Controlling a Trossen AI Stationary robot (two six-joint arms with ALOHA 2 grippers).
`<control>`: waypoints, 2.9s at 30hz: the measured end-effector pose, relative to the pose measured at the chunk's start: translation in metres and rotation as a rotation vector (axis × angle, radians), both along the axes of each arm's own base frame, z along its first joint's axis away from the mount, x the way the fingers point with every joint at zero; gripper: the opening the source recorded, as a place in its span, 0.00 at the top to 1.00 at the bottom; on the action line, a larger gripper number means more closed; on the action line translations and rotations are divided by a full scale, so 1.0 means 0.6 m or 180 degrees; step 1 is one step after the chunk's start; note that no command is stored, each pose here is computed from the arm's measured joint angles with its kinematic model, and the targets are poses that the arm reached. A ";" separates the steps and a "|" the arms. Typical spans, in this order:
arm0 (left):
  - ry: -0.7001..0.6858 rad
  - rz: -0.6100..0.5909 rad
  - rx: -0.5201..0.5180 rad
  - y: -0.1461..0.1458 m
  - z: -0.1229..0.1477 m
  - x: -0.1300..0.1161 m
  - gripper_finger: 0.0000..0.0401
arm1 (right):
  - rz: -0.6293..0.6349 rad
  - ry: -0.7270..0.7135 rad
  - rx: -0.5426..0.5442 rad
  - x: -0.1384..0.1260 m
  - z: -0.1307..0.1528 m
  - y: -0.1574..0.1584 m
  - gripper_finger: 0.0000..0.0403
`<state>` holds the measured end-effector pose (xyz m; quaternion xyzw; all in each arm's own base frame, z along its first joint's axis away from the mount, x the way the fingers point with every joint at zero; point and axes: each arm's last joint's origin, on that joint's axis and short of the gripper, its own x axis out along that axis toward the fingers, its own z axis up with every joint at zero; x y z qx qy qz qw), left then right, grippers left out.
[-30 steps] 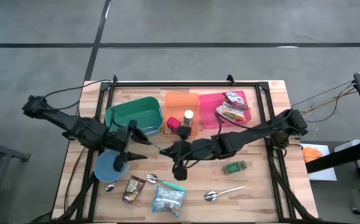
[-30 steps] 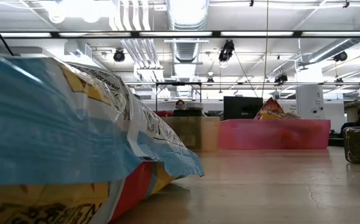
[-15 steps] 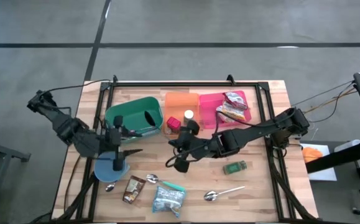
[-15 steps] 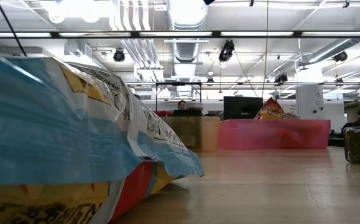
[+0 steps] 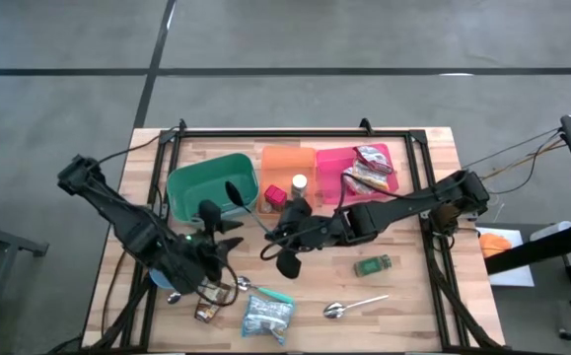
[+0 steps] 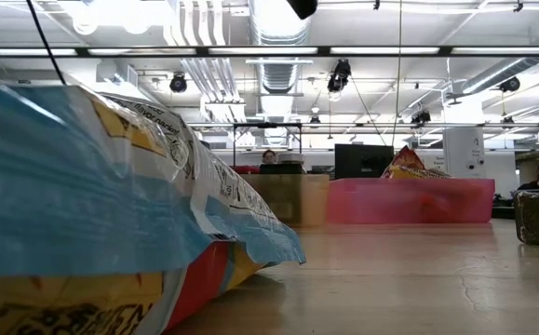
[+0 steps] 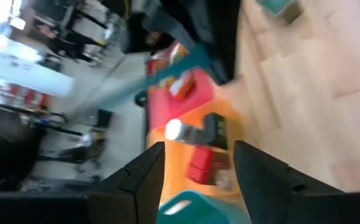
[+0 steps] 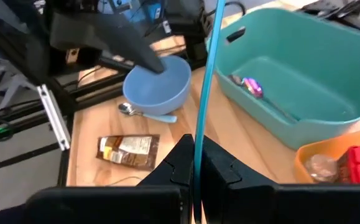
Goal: Pick & Place Food Item
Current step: Put the black spoon into the green bin
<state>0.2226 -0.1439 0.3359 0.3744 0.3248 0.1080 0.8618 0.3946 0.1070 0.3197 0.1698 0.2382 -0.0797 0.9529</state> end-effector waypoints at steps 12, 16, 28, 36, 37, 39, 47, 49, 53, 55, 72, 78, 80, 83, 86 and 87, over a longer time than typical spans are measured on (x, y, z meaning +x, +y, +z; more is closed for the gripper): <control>0.0058 -0.0151 0.0720 -0.019 0.017 0.015 0.53 | 0.0085 -0.0105 0.0117 0.012 -0.008 0.005 0.98; 0.0039 -0.0132 0.0962 -0.021 0.018 0.019 0.53 | 0.0125 -0.0188 0.0224 0.014 -0.003 0.007 0.98; 0.0359 -0.0264 0.1639 -0.035 -0.003 0.040 0.53 | 0.0164 -0.0244 0.0299 0.016 0.000 0.008 0.98; 0.0445 -0.0104 0.2080 -0.040 -0.013 0.050 0.54 | 0.0298 -0.0296 0.0370 0.017 0.003 0.011 0.98; 0.0456 -0.0111 0.2094 -0.040 -0.013 0.050 0.56 | 0.0300 -0.0298 0.0363 0.017 0.003 0.011 0.98; 0.0457 -0.0113 0.2096 -0.040 -0.013 0.050 0.61 | 0.0302 -0.0298 0.0362 0.017 0.003 0.011 0.98; 0.0554 -0.0168 0.2178 -0.039 -0.016 0.047 0.96 | 0.0317 -0.0306 0.0365 0.016 0.005 0.013 0.98; 0.0551 -0.0168 0.2175 -0.039 -0.016 0.047 0.97 | 0.0318 -0.0322 0.0368 0.016 0.006 0.013 0.98; 0.0559 -0.0163 0.2182 -0.038 -0.016 0.047 0.98 | 0.0353 -0.0308 0.0278 0.016 0.005 0.012 0.98; 0.0549 -0.0161 0.2171 -0.039 -0.016 0.047 0.99 | 0.0362 -0.0314 0.0266 0.016 0.006 0.013 0.98; 0.0036 0.0176 0.1195 -0.011 0.008 0.024 1.00 | 0.0716 -0.0218 -0.0133 0.013 0.003 0.013 0.54; -0.0073 0.0653 0.0243 0.050 0.026 -0.007 0.99 | 0.0199 -0.0057 -0.0448 -0.004 0.015 -0.002 0.45; -0.0059 0.0949 -0.0097 0.079 0.028 -0.015 0.99 | 0.0064 0.0036 -0.0526 -0.011 0.015 -0.006 0.44; 0.0066 0.1428 -0.0546 0.122 0.020 -0.016 0.99 | -0.0072 0.0209 -0.0577 -0.020 0.010 -0.009 0.44; 0.0308 0.1788 -0.0794 0.166 0.005 -0.016 0.99 | -0.0072 0.0297 -0.0608 -0.022 0.005 -0.010 0.44; 0.0358 0.1912 -0.0832 0.181 -0.002 -0.014 0.99 | -0.0070 0.0314 -0.0614 -0.023 0.003 -0.009 0.44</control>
